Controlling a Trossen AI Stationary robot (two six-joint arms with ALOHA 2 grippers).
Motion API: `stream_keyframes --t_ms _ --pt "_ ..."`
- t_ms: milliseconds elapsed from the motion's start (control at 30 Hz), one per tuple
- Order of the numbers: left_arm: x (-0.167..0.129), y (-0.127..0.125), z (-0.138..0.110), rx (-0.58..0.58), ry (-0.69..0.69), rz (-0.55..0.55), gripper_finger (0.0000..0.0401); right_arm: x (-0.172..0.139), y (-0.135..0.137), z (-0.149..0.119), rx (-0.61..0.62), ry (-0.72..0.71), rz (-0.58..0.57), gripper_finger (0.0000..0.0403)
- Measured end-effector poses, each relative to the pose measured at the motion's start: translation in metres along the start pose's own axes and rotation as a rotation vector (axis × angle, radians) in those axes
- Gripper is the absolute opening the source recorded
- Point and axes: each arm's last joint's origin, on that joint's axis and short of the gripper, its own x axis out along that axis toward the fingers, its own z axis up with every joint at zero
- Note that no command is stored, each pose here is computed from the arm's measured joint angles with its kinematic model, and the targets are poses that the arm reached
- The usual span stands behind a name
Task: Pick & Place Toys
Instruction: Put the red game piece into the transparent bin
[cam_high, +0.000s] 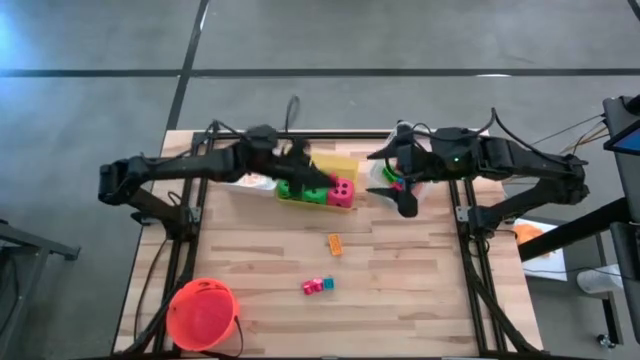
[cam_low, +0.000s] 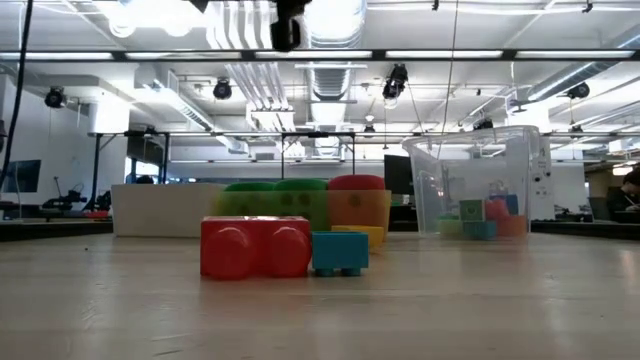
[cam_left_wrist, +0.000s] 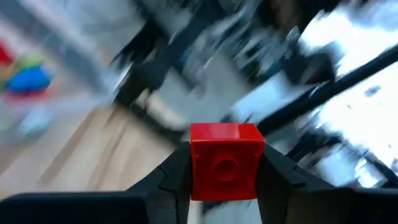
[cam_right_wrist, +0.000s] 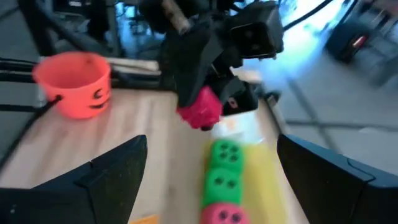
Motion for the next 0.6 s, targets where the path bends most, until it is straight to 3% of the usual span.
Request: stream_keyframes --t_ms 233,600 --pt "-0.009 0.005 0.032 -0.086 -0.199 -0.121 0.0116 0.017 -0.003 0.007 -0.145 -0.049 -0.145 0.0354" --pt "0.001 0.012 0.034 -0.137 -0.221 -0.162 0.0116 0.057 -0.004 0.011 -0.23 -0.076 -0.24 0.0354"
